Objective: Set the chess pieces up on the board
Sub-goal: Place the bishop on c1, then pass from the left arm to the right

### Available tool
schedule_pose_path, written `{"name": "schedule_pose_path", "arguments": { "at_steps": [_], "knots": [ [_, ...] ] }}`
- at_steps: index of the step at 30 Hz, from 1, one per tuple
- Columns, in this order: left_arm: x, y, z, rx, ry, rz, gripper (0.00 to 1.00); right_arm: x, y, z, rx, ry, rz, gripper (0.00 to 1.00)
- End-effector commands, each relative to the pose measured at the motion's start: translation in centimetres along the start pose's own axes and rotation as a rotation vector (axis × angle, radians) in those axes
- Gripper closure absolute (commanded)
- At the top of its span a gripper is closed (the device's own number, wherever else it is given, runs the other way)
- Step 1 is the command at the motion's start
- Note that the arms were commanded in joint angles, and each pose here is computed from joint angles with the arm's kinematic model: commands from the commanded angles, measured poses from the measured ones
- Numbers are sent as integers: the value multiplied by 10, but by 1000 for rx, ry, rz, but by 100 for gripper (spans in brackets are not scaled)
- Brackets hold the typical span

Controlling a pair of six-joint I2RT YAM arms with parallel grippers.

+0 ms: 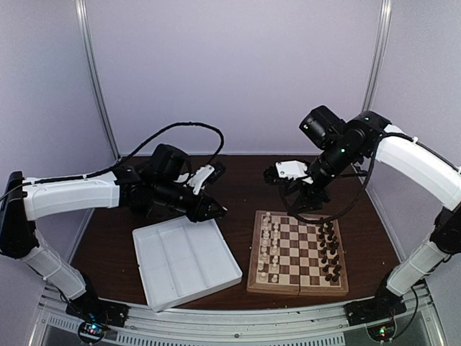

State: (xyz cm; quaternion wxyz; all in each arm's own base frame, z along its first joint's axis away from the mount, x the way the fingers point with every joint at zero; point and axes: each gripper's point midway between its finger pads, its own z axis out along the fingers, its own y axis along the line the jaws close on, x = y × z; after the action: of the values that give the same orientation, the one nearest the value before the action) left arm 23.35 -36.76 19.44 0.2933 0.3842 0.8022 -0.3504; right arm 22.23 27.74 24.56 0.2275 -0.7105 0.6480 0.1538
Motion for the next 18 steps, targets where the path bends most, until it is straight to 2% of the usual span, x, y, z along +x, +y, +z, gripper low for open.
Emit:
{"name": "schedule_pose_path", "arguments": {
  "at_steps": [1,11,18],
  "knots": [
    [-14,-34,-1,208,34,-75,92,-13,26,-7,-69,-9,-178,39],
    [-20,-60,6,395,90,-182,92,-45,15,30,62,106,-367,43],
    [-13,-75,6,484,138,-225,92,-67,9,47,74,56,-395,42]
  ]
}}
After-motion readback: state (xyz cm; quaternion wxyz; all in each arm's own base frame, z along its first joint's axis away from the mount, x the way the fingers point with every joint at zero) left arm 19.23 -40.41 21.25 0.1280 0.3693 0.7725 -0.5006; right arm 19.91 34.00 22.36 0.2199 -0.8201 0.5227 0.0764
